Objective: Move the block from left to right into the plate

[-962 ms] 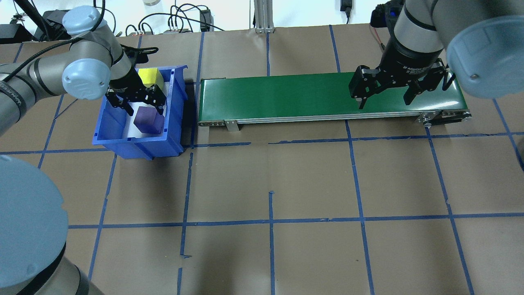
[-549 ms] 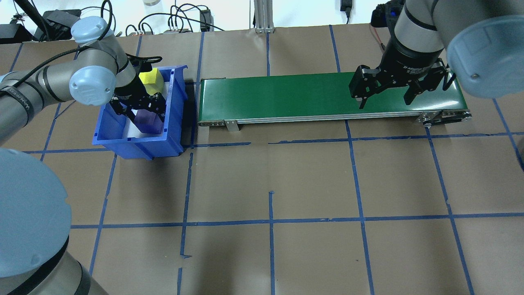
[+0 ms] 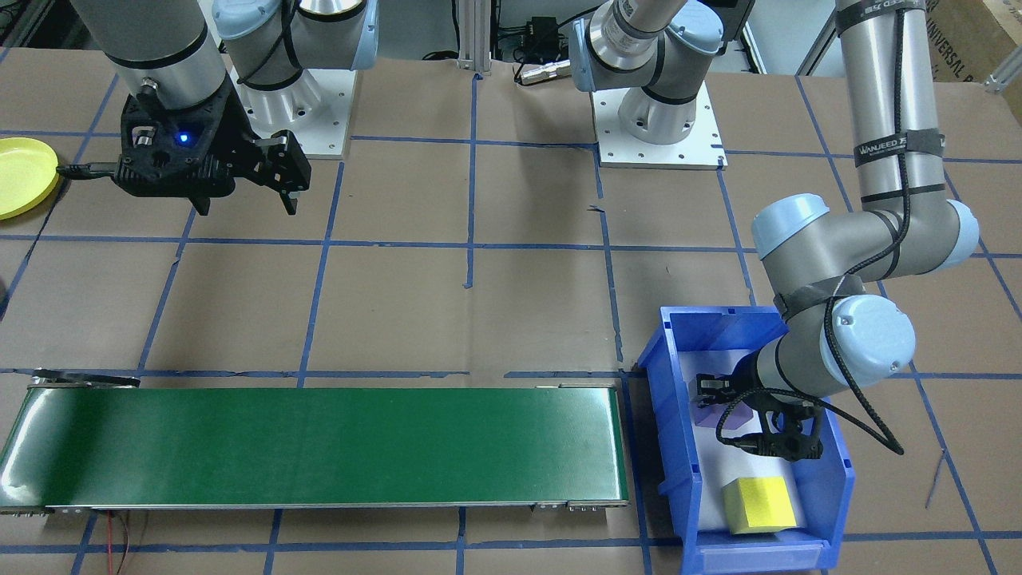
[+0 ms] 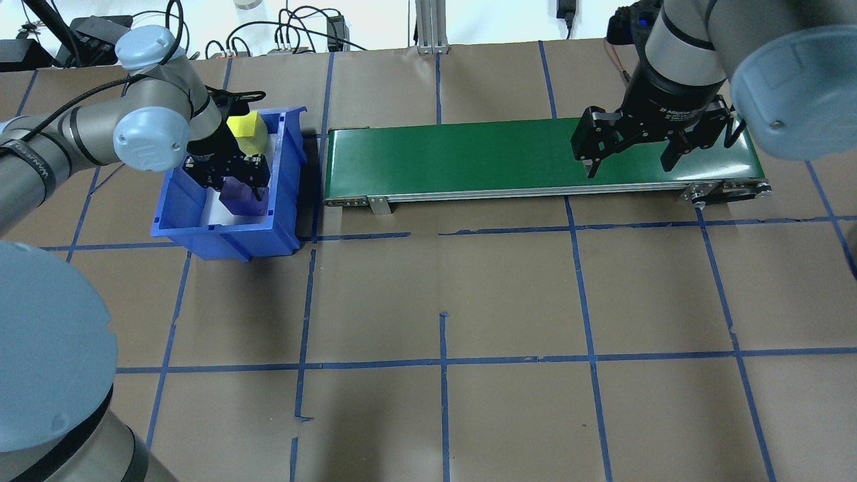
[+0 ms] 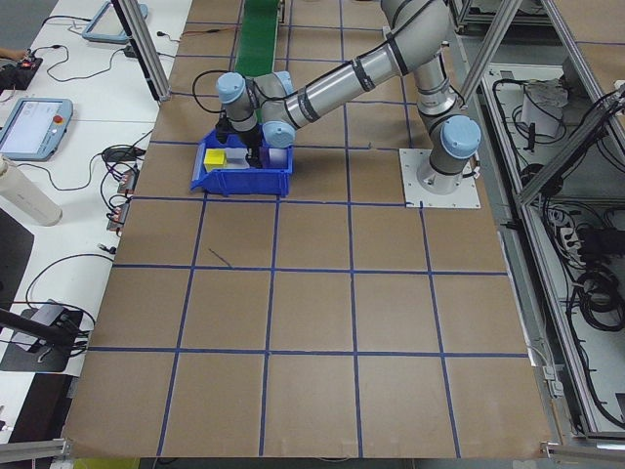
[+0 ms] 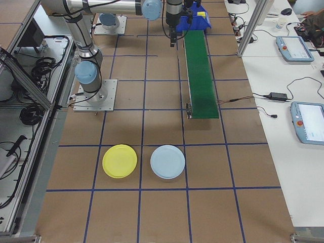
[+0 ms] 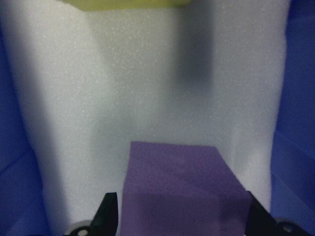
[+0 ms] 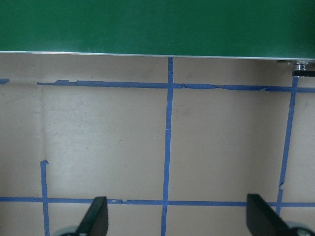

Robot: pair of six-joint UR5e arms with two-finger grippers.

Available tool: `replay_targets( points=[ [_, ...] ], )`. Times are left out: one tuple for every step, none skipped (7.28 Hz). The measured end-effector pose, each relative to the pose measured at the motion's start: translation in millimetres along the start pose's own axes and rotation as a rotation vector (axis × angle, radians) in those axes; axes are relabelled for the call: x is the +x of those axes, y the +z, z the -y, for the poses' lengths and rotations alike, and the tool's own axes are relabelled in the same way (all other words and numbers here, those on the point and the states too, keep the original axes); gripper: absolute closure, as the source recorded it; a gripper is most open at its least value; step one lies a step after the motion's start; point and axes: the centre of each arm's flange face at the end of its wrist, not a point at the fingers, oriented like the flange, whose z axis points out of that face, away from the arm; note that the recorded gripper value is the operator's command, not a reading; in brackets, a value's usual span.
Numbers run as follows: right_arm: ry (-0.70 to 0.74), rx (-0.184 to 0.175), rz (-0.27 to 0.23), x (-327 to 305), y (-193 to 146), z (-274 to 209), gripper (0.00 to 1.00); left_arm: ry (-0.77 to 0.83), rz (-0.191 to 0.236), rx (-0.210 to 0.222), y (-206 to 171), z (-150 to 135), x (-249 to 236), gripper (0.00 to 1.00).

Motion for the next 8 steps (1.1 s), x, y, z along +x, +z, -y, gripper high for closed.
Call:
replay_targets(
  points=[
    [0.000, 0.000, 0.000, 0, 0, 0, 0.00, 0.007, 0.009, 0.031, -20, -3, 1, 0.66],
    [-0.001, 0.000, 0.000, 0, 0, 0, 0.00, 0.010, 0.020, 0.071, -47, -9, 3, 0.66],
    [-0.001, -0.001, 0.000, 0, 0, 0, 0.00, 0.005, 0.033, 0.119, -78, -16, 8, 0.67],
    [0.000, -0.001, 0.000, 0, 0, 0, 0.00, -0.004, 0.042, 0.162, -104, -23, 21, 0.76],
    [0.000, -0.001, 0.001, 0, 0, 0, 0.00, -0.002, 0.050, 0.193, -123, -26, 49, 0.75],
    [0.000, -0.001, 0.001, 0, 0, 0, 0.00, 0.008, 0.065, 0.209, -137, -23, 82, 0.75],
    [0.000, -0.001, 0.001, 0, 0, 0, 0.00, 0.001, 0.076, 0.223, -147, -15, 115, 0.76],
    [-0.001, -0.001, 0.000, 0, 0, 0, 0.00, -0.001, 0.077, 0.227, -146, -3, 151, 0.76]
  ],
)
